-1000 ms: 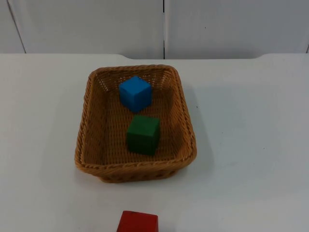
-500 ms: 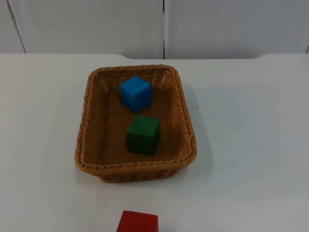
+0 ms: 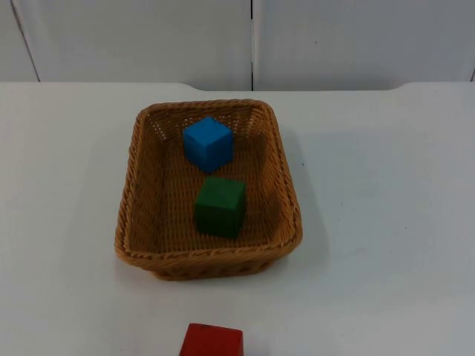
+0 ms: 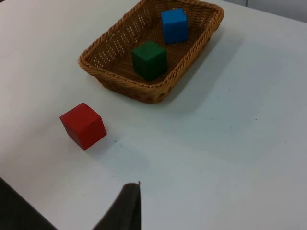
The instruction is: Pick up one cube with each hand and place exactly two cubes into the same basket, leaving the remaining cube outside.
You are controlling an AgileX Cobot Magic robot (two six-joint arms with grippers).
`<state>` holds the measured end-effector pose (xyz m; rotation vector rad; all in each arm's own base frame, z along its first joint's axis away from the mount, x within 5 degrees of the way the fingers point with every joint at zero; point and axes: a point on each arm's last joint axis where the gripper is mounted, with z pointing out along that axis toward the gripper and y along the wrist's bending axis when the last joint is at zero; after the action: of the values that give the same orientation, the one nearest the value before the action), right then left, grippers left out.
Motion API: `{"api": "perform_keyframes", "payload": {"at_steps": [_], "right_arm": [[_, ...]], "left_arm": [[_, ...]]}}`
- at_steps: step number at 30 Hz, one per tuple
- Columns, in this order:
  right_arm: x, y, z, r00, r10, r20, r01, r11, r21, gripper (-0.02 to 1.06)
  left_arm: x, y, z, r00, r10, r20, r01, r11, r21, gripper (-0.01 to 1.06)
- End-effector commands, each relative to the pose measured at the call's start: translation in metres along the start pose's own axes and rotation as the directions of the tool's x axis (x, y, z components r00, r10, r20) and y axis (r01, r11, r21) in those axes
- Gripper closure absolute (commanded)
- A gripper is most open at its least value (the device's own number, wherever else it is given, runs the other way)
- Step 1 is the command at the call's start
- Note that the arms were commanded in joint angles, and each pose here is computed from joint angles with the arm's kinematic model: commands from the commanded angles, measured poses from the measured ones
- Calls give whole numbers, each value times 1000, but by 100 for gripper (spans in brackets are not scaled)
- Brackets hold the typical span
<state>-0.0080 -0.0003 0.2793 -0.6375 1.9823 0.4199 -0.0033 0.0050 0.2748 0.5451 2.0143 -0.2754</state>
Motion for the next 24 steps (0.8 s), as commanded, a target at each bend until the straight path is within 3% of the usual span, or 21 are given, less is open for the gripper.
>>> {"api": "perform_keyframes", "payload": {"at_steps": [1,24], "right_arm": [[0,-1,-1,1000,-14,7,14,1000,0,-1],[0,0,-1,1000,-10,7,10,1000,-9,-1]], "left_arm": [[0,-1,1,1000,-2,10,2,1000,8,0],[0,-1,1,1000,-1,10,1,1000,6,0]]}}
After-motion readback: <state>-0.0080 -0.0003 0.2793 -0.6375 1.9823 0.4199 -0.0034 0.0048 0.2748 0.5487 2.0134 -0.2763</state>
